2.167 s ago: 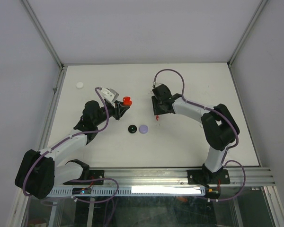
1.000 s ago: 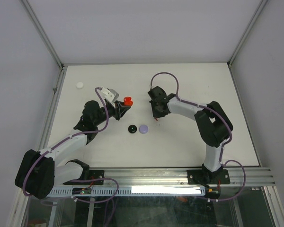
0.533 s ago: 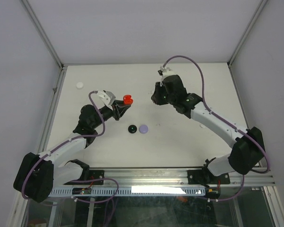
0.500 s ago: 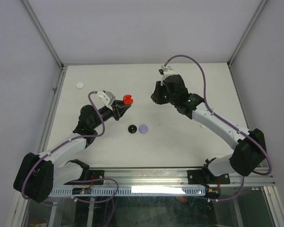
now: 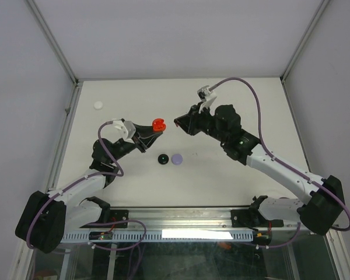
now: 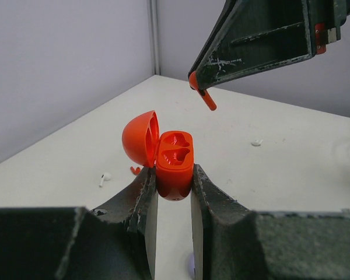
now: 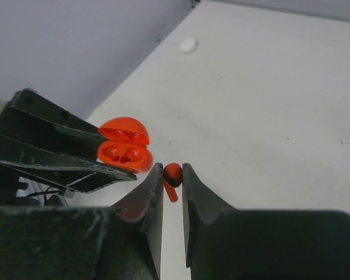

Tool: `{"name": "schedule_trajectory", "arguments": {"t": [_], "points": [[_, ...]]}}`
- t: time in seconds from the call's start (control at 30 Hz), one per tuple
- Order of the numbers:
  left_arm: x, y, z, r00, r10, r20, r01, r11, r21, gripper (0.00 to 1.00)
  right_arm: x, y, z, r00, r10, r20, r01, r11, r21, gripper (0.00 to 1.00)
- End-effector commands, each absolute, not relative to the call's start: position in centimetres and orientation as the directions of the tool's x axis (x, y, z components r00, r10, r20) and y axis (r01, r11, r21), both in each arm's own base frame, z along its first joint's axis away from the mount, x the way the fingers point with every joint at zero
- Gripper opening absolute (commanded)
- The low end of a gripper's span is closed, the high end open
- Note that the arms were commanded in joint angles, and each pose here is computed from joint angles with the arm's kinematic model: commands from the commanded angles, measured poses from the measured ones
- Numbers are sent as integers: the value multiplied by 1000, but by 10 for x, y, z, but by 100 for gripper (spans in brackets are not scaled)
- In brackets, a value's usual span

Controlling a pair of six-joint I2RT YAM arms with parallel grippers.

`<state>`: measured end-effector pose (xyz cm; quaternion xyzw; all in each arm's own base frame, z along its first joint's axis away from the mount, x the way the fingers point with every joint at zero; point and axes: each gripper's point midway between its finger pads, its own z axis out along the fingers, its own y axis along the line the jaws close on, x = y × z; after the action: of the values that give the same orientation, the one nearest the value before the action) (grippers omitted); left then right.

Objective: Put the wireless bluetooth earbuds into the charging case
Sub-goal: Place the earbud in the charging case.

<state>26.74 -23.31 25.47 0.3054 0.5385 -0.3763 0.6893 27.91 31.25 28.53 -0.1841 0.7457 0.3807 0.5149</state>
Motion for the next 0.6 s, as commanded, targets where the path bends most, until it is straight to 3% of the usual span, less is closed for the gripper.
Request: {"name": "schedule_trajectory", "arguments": {"t": [0.0, 0.23, 0.57], "points": [[249, -230, 287, 277, -261, -925, 861, 495, 118, 0, 251, 326, 365, -199, 291, -936, -817, 478, 322, 9], [234, -232, 294, 326, -283, -902, 874, 453, 174, 1, 223, 340, 381, -114, 351, -929, -895, 370, 250, 9], [223, -234, 299, 343, -306, -888, 888, 414, 201, 2, 220, 354, 370, -89, 354, -931, -908, 355, 221, 9]]}}
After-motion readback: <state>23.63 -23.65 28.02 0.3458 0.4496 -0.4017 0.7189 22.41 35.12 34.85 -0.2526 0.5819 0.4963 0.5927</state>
